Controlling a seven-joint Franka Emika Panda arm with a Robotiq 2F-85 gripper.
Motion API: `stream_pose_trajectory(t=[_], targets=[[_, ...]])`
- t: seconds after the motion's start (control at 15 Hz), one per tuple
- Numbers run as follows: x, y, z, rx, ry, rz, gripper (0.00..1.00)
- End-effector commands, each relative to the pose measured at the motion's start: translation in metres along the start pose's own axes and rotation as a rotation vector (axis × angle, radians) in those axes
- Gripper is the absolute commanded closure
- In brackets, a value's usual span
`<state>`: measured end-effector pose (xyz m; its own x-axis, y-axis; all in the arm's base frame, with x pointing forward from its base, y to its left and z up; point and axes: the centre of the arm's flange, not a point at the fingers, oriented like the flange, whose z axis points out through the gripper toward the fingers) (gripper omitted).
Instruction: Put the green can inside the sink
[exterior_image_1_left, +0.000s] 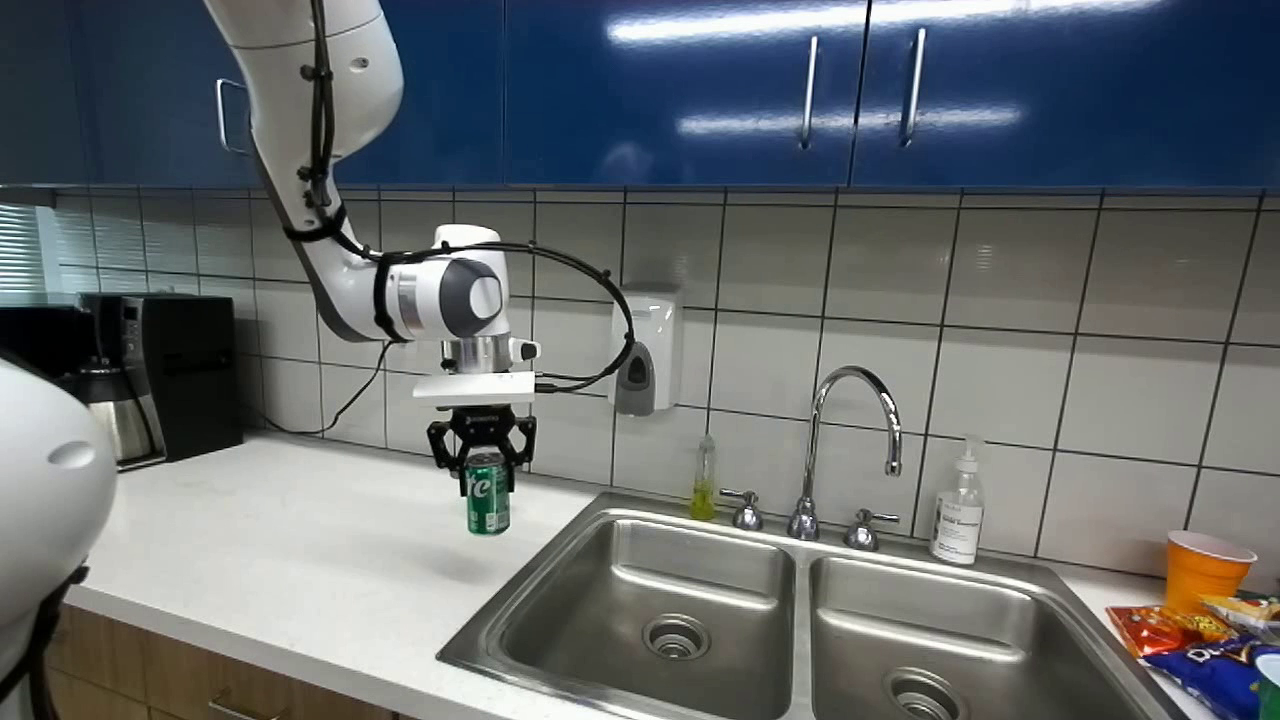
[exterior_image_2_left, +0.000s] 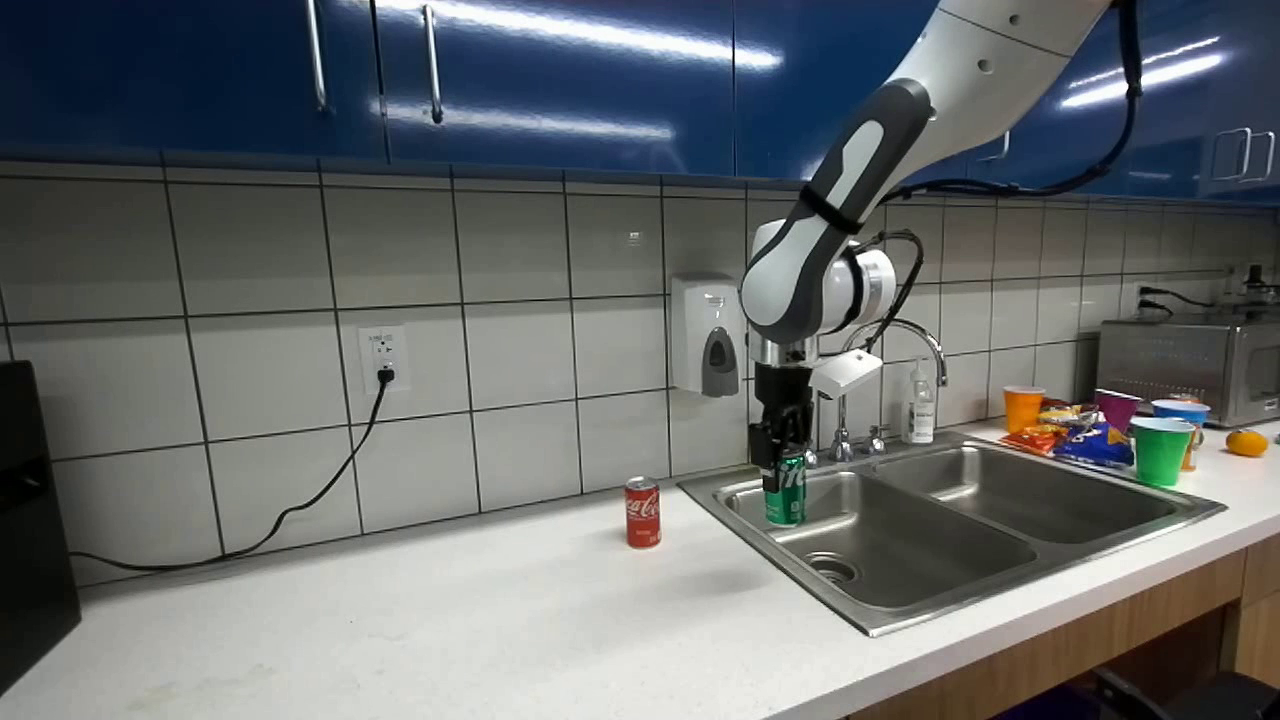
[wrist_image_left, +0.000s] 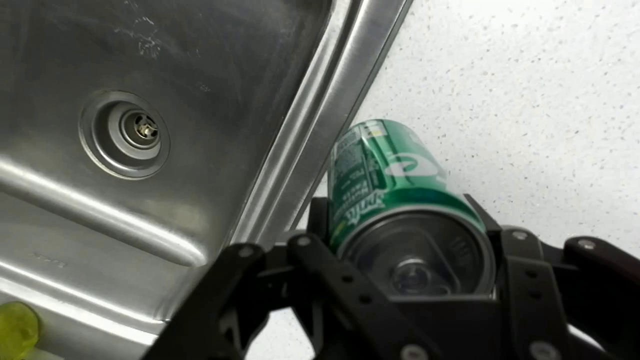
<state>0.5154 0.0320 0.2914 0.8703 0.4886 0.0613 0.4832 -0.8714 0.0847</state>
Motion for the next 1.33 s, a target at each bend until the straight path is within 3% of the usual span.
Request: stream_pose_trajectory(t=[0.0,1.27], targets=[[-0.018,0.007,-0.012,-0.006,-0.013,0.056,0.62],[-0.085,0.085,0.037,-0.028,-0.11,0.263,0.62]])
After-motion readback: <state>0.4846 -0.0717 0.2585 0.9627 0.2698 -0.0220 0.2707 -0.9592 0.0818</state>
